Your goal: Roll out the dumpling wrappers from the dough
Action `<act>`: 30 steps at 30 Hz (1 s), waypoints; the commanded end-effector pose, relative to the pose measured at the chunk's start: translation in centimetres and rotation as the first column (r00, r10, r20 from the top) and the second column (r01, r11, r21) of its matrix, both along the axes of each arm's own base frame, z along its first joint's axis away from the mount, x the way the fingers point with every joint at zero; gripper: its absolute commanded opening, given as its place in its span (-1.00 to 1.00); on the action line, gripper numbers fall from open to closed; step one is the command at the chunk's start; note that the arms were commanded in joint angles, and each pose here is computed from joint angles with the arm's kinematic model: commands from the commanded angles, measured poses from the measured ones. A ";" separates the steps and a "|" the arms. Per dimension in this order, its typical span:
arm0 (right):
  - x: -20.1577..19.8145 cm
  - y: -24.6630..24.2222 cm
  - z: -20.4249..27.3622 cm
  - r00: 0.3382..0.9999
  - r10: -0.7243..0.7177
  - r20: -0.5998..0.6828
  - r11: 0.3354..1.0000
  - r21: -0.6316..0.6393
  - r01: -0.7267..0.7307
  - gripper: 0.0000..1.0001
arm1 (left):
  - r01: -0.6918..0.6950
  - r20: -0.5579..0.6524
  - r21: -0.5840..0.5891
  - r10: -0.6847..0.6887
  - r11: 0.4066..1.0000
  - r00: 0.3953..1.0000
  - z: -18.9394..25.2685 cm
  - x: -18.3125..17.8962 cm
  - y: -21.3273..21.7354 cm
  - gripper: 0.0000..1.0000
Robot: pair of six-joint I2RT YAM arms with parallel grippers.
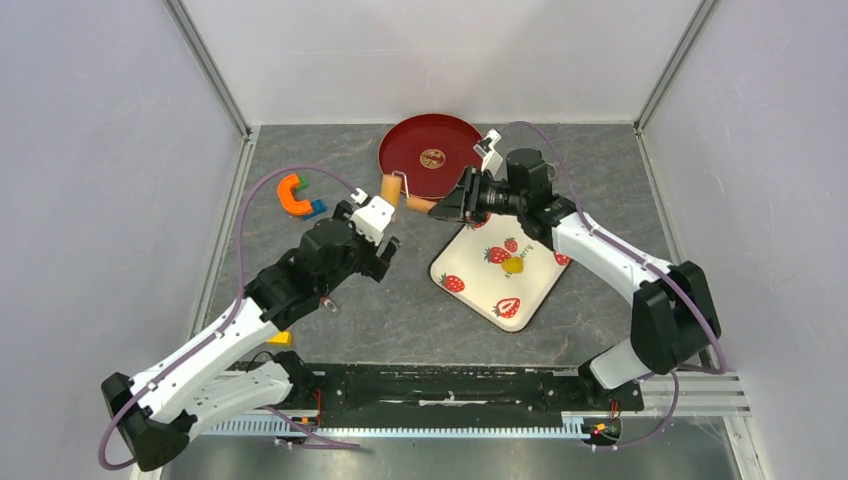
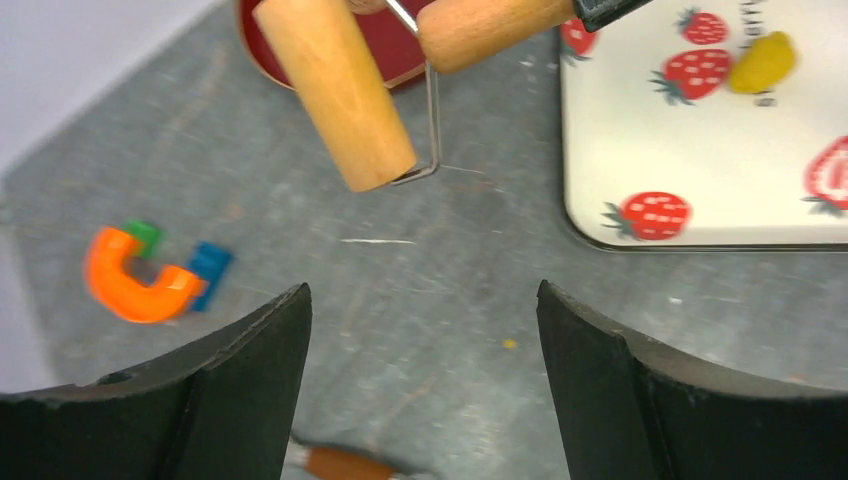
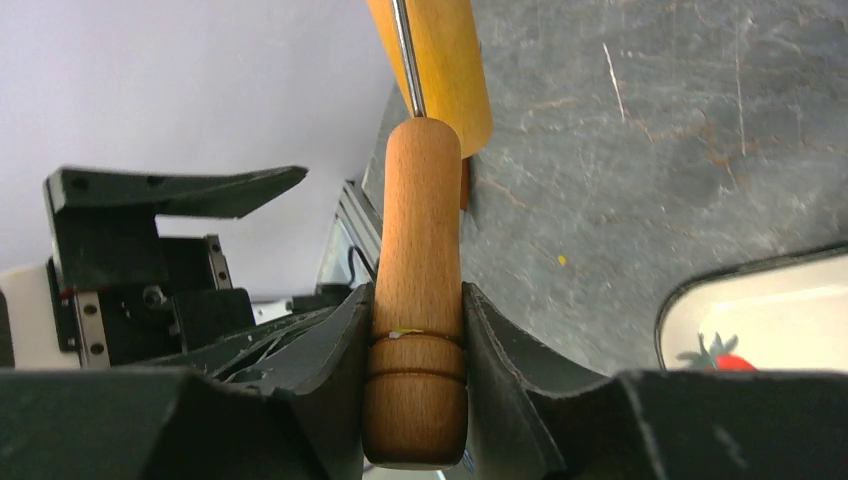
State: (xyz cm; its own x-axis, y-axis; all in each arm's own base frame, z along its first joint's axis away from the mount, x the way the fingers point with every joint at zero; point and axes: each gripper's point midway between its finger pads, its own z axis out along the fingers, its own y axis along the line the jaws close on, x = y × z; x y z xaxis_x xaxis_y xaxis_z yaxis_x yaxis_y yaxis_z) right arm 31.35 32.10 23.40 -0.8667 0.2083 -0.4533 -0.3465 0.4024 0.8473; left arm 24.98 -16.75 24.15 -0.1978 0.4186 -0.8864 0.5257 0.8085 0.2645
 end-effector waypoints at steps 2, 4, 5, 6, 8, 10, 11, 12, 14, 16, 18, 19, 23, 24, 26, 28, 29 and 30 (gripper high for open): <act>-2.9 -2.7 0.8 0.991 0.100 0.093 0.994 -0.050 -0.096 -1.00 | -0.021 -0.218 -0.230 -0.031 0.973 0.975 -0.3 -1.1 -4.1 0.88; -3.7 -3.9 0.3 0.991 0.111 0.081 0.992 -0.074 -0.105 -1.00 | -0.011 -0.250 -0.256 -0.056 0.967 0.967 -0.1 -0.8 -5.2 0.96; -4.1 -4.4 0.1 0.991 0.115 0.074 0.990 -0.085 -0.109 -1.00 | 0.010 -0.266 -0.279 -0.087 0.960 0.960 0.3 -0.9 -5.9 0.99; -4.4 -4.9 -0.1 0.990 0.119 0.072 0.989 -0.098 -0.112 -1.00 | 0.028 -0.287 -0.300 -0.118 0.953 0.951 0.4 -1.0 -6.6 0.99; -5.0 -5.8 -0.4 0.991 0.120 0.052 0.986 -0.121 -0.113 -1.00 | 0.091 -0.338 -0.381 -0.230 0.920 0.912 1.0 -1.4 -8.1 0.99; -5.4 -6.4 -0.4 0.993 0.113 0.037 0.987 -0.122 -0.107 -1.00 | 0.081 -0.411 -0.484 -0.308 0.871 0.858 1.3 -1.1 -9.2 0.94; -5.5 -6.7 -0.3 0.994 0.100 0.034 0.988 -0.121 -0.095 -1.00 | 0.070 -0.435 -0.535 -0.345 0.842 0.832 1.5 -0.8 -9.5 0.89; -5.5 -7.0 -0.3 0.996 0.086 0.030 0.989 -0.120 -0.082 -1.00 | 0.046 -0.462 -0.591 -0.384 0.806 0.799 1.5 -0.5 -9.8 0.84; -5.3 -7.5 -0.3 0.999 0.042 0.022 0.992 -0.123 -0.039 -1.00 | 0.005 -0.481 -0.677 -0.447 0.736 0.754 1.5 -0.1 -10.4 0.76; -5.1 -8.0 -0.3 1.000 0.003 0.007 0.993 -0.122 -0.002 -1.00 | -0.009 -0.470 -0.723 -0.483 0.691 0.739 1.6 0.2 -11.1 0.74; -4.9 -8.2 -0.1 1.000 -0.020 0.000 0.993 -0.112 0.020 -1.00 | -0.024 -0.481 -0.739 -0.503 0.673 0.719 1.1 0.3 -11.6 0.69; -4.9 -8.2 0.1 1.000 -0.025 -0.003 0.995 -0.101 0.025 -1.00 | -0.033 -0.490 -0.739 -0.504 0.673 0.711 0.6 0.4 -11.8 0.67; -4.6 -7.9 1.2 0.999 -0.040 -0.008 0.998 -0.056 0.040 -1.00 | -0.026 -0.500 -0.739 -0.521 0.674 0.692 -0.3 0.2 -12.4 0.62; -4.6 -7.7 1.4 0.999 -0.040 -0.013 0.998 -0.043 0.039 -1.00 | -0.018 -0.496 -0.739 -0.526 0.673 0.691 -0.4 0.1 -12.6 0.61; -4.6 -7.5 1.9 0.999 -0.030 -0.020 0.999 -0.021 0.030 -1.00 | -0.007 -0.501 -0.732 -0.531 0.682 0.683 -0.9 -0.1 -13.0 0.60; -4.4 -7.3 2.2 0.999 -0.027 -0.023 1.000 -0.005 0.027 -1.00 | -0.007 -0.512 -0.720 -0.525 0.694 0.680 -1.7 -0.2 -13.3 0.57; -4.4 -7.2 2.4 0.999 -0.025 -0.025 1.000 0.003 0.025 -1.00 | -0.007 -0.517 -0.713 -0.518 0.702 0.682 -2.1 -0.1 -13.4 0.55; -4.5 -7.1 2.6 0.999 -0.020 -0.026 1.000 0.012 0.020 -1.00 | -0.006 -0.522 -0.704 -0.513 0.710 0.682 -2.6 -0.1 -13.5 0.52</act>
